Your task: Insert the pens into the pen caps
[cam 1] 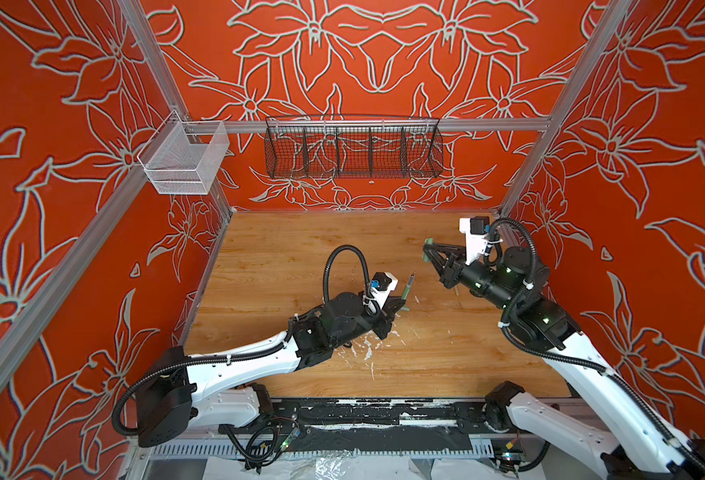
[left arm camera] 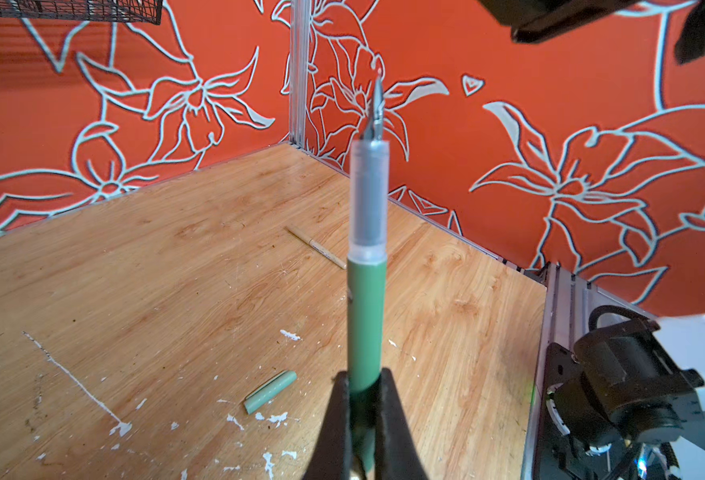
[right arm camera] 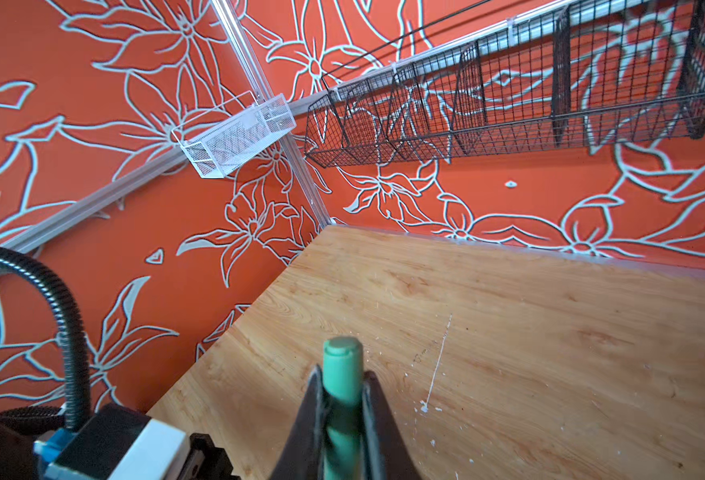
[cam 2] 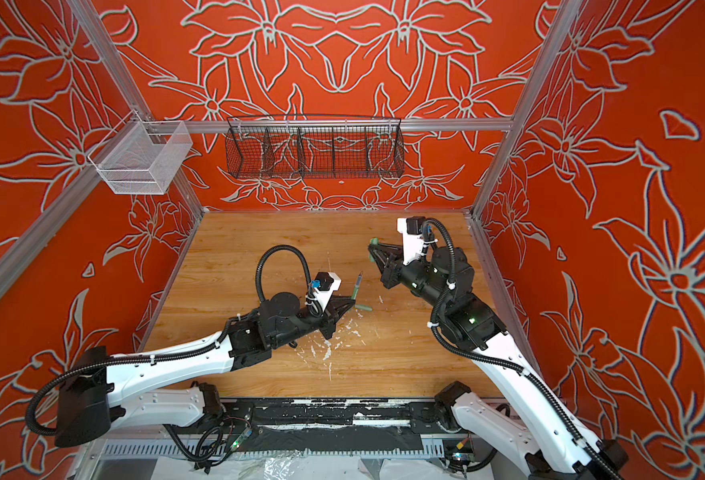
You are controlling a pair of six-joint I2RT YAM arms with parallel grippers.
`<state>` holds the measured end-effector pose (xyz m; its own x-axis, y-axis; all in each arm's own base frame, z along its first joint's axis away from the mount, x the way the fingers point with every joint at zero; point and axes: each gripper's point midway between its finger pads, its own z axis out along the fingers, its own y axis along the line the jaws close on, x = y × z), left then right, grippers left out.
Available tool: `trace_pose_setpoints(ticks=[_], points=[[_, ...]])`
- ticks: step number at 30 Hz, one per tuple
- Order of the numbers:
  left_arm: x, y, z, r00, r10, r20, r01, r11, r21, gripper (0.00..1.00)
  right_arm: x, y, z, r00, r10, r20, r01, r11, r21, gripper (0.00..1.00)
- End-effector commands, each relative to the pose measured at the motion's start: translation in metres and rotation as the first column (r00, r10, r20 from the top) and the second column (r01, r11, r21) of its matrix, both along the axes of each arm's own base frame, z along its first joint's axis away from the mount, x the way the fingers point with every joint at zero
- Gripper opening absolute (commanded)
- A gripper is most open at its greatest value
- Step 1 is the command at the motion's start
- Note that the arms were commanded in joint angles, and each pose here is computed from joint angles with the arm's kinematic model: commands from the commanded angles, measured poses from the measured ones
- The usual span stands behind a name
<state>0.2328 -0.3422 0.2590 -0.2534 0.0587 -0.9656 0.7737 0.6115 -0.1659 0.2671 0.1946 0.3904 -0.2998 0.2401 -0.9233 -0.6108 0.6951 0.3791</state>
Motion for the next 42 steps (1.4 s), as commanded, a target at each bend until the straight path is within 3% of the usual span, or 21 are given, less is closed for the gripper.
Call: trace_pose_setpoints(ticks=[1,17,25,32,42], points=[[0.000,-0.005,0.024,0.998,-0.009,0.056,0.011,0.999,-0.050,0.00,-0.008,0.003,0.019,0.996,0.037,0.078,-0.040,0.998,0.039,0.00],[0.000,-0.008,0.024,0.998,-0.023,0.057,0.024,1.000,-0.019,0.00,-0.011,0.017,-0.002,0.994,0.103,0.044,-0.107,0.988,0.107,0.00],[0.001,-0.009,0.023,0.998,-0.023,0.054,0.024,1.000,-0.016,0.00,-0.013,0.011,-0.003,0.996,0.072,0.055,-0.080,0.984,0.159,0.00],[0.002,-0.011,0.020,0.999,-0.023,0.047,0.023,1.000,-0.010,0.00,-0.017,0.006,0.020,0.993,0.054,0.107,-0.072,0.983,0.170,0.00],[0.002,-0.010,0.020,0.999,-0.018,0.048,0.019,1.000,-0.010,0.00,-0.017,0.016,0.002,0.993,0.109,0.043,-0.115,0.982,0.150,0.00]])
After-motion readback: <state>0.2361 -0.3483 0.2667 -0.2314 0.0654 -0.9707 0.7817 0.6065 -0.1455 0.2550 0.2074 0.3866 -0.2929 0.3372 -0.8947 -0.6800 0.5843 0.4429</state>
